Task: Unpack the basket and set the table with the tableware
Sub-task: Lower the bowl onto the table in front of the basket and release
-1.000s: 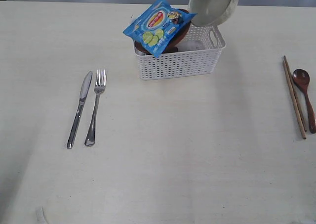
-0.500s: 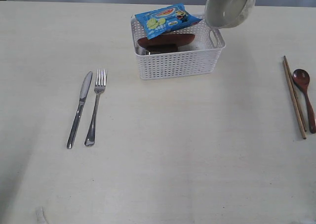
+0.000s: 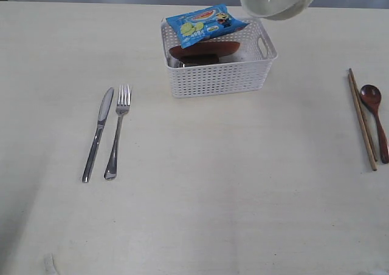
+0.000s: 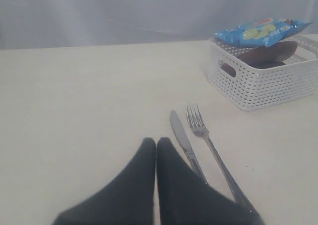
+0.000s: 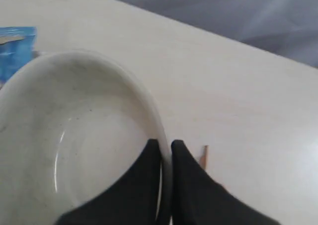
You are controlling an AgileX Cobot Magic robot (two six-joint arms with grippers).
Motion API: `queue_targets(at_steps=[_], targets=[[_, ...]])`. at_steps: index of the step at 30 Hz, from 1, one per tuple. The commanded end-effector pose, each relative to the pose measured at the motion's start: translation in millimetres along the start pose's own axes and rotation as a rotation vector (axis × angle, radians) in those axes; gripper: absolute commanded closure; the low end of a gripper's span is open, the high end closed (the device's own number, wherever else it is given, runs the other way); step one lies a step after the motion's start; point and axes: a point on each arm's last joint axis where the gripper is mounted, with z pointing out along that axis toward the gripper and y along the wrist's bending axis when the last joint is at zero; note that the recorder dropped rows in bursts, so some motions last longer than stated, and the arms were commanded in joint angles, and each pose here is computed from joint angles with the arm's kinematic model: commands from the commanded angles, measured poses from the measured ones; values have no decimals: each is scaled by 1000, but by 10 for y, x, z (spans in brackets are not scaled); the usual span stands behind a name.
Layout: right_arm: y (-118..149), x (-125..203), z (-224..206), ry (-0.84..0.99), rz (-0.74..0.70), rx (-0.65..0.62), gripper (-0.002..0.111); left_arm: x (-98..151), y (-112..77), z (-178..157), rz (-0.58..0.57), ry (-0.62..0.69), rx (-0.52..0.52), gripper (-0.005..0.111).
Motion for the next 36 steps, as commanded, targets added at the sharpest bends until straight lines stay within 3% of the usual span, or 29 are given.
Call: queue_targets(at_steps=[1, 7, 10, 20, 23, 30, 36], targets=[[64, 304, -151, 42, 43, -216, 109, 8, -1, 1, 0, -1, 4, 107], [426, 923, -52, 110, 94, -509, 109, 8, -1, 1, 0, -1, 4, 107], [670, 1218, 46, 136, 112, -596, 109, 8, -1, 1, 0, -1, 4, 107], [1270, 1473, 208, 148, 90, -683, 109, 8, -1, 1, 2, -1, 4, 107], [1514, 1548, 426, 147, 84, -684, 109, 8, -1, 1, 2, -1, 4, 107], [1625, 1633, 650, 168, 65, -657, 109, 8, -1, 1, 2, -1, 4, 107], [1357, 1614, 834, 249, 118, -589, 109, 8, -1, 1, 2, -1, 4, 107]])
